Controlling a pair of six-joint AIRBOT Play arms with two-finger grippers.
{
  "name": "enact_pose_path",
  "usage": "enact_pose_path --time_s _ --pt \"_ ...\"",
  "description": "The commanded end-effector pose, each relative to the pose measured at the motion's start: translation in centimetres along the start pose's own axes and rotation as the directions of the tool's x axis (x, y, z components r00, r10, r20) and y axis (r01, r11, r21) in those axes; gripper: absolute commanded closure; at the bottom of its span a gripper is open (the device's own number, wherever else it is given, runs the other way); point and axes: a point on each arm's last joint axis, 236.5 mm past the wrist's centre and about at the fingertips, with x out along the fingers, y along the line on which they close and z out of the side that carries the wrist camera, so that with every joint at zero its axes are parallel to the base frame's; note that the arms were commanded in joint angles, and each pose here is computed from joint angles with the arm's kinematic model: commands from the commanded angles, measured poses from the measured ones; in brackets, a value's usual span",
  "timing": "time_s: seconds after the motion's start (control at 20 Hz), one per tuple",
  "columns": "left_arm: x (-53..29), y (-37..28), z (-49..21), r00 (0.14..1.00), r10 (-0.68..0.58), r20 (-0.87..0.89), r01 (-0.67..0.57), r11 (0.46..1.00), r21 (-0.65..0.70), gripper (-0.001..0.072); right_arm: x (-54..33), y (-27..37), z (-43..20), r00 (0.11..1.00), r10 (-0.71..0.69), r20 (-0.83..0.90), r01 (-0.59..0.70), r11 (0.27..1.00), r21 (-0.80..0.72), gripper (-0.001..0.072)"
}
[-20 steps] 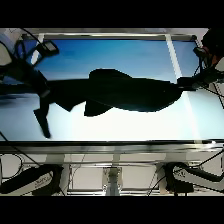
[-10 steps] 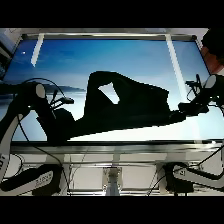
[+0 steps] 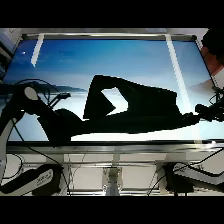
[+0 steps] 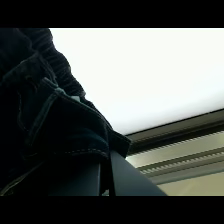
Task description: Fold the clothes and pants, and hang the long-sleeved shirts on hangers.
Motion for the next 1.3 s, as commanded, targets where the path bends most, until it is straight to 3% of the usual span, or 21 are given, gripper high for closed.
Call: enact_pose_path --time_s 0.0,0.1,0.3,0.4,0.5,0.65,0.75,0.8,0.9,1.0,1.25 --pt "-4.1 9.3 -3.2 0.940 0.341 0.029 -0.331 0.928 -0.168 0.0667 -0.4 -4.8 1.2 0.984 -0.166 0.058 0.165 0.986 0.006 0.0693" --pt "-5.7 10.9 -4.6 0.921 0.386 0.056 -0.362 0.899 -0.248 0.0490 -0.5 -5.2 2.2 0.979 -0.181 0.099 0.181 0.983 0.003 0.0693" --pt "-6.3 12.4 -6.6 0.918 0.394 0.049 -0.357 0.873 -0.332 0.0461 -0.8 -5.5 3.9 0.965 -0.197 0.172 0.199 0.980 0.006 0.0693" --pt "-5.9 12.1 -5.7 0.927 0.367 0.079 -0.322 0.884 -0.339 0.0325 -0.8 -5.4 4.3 0.964 -0.189 0.190 0.192 0.981 0.000 0.0691" --pt "-5.4 11.6 -3.7 0.933 0.324 0.154 -0.258 0.904 -0.340 0.0327 -0.9 -5.3 4.7 0.960 -0.187 0.208 0.192 0.981 0.001 0.0596" --pt "-4.8 11.9 -0.9 0.924 0.288 0.252 -0.190 0.917 -0.351 0.0326 -0.9 -5.3 4.7 0.961 -0.185 0.206 0.195 0.980 -0.028 0.0571" --pt "-4.1 12.1 0.6 0.921 0.251 0.298 -0.143 0.929 -0.341 0.0326 -0.8 -4.9 4.7 0.964 -0.170 0.206 0.184 0.982 -0.047 0.0394" --pt "-3.5 12.3 1.1 0.922 0.233 0.309 -0.119 0.931 -0.345 0.0326 -0.8 -4.6 4.8 0.966 -0.156 0.208 0.168 0.985 -0.045 0.0365" --pt "-2.4 13.0 1.7 0.925 0.214 0.314 -0.093 0.929 -0.357 0.0324 -0.6 -3.2 4.9 0.972 -0.099 0.214 0.116 0.991 -0.071 0.0364" --pt "-1.3 13.8 2.3 0.928 0.213 0.306 -0.097 0.930 -0.355 0.0268 -0.5 -1.7 4.9 0.976 -0.034 0.214 0.051 0.996 -0.075 0.0364" --pt "1.0 15.0 4.8 0.920 0.245 0.307 -0.141 0.935 -0.324 0.0269 -0.6 0.7 5.0 0.973 0.067 0.220 -0.054 0.997 -0.060 0.0365"
